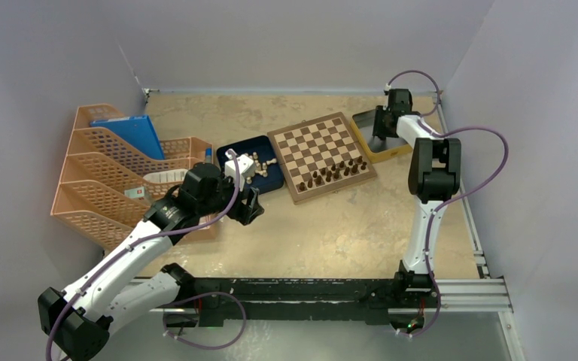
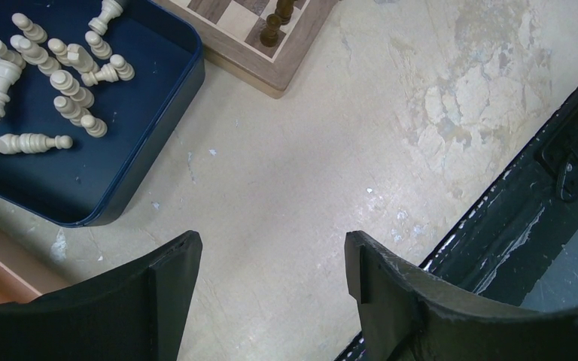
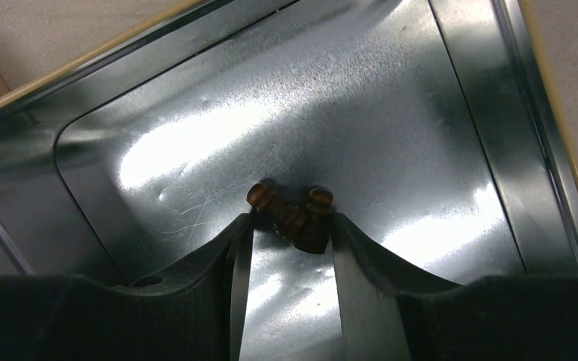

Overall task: Set up the chess pieces on the board
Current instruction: Pick up the chess piece from the storage box.

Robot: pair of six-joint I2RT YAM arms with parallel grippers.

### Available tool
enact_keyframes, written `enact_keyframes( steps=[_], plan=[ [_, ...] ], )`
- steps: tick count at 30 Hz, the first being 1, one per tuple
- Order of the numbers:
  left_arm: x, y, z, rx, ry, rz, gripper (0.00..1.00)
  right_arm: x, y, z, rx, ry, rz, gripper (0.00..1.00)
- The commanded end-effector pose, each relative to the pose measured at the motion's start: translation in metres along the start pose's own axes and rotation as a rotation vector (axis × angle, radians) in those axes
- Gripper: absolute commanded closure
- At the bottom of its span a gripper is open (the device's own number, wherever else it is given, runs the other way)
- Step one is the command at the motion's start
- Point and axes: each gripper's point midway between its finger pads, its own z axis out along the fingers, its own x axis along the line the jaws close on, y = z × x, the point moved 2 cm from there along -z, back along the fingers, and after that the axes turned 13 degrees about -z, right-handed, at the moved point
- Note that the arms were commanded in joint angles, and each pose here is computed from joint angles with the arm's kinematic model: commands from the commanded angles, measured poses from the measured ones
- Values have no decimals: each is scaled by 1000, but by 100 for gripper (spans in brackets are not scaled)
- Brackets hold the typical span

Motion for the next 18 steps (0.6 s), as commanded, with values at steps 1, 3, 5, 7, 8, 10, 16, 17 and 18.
enact_keyframes(
  steps=[1,3,5,7,8,10,16,17,18],
  plan=[
    [-7,10,0,-38,-33,14,31,-3,20,-16,-25,-23,15,55],
    [-6,11,-1,-41,-30,14,31,-6,16,-14,-14,-46,19,55],
    [-6,10,-1,-41,-28,12,31,-6,12,-11,-2,-50,19,55],
    [-5,10,-1,-40,-26,12,31,-7,9,-9,7,-60,19,56],
    [-6,10,-1,-39,-26,12,31,-8,8,-8,10,-61,20,57],
    [-6,11,0,-41,-29,14,31,-9,9,-9,14,-72,20,62],
    [-6,10,-1,-37,-27,13,31,-9,10,-14,-2,-73,30,72],
    [-6,10,-2,-39,-26,12,31,-9,10,-14,-5,-70,32,73],
    [-6,10,-3,-43,-26,12,31,-8,8,-14,-2,-69,33,74]
  ],
)
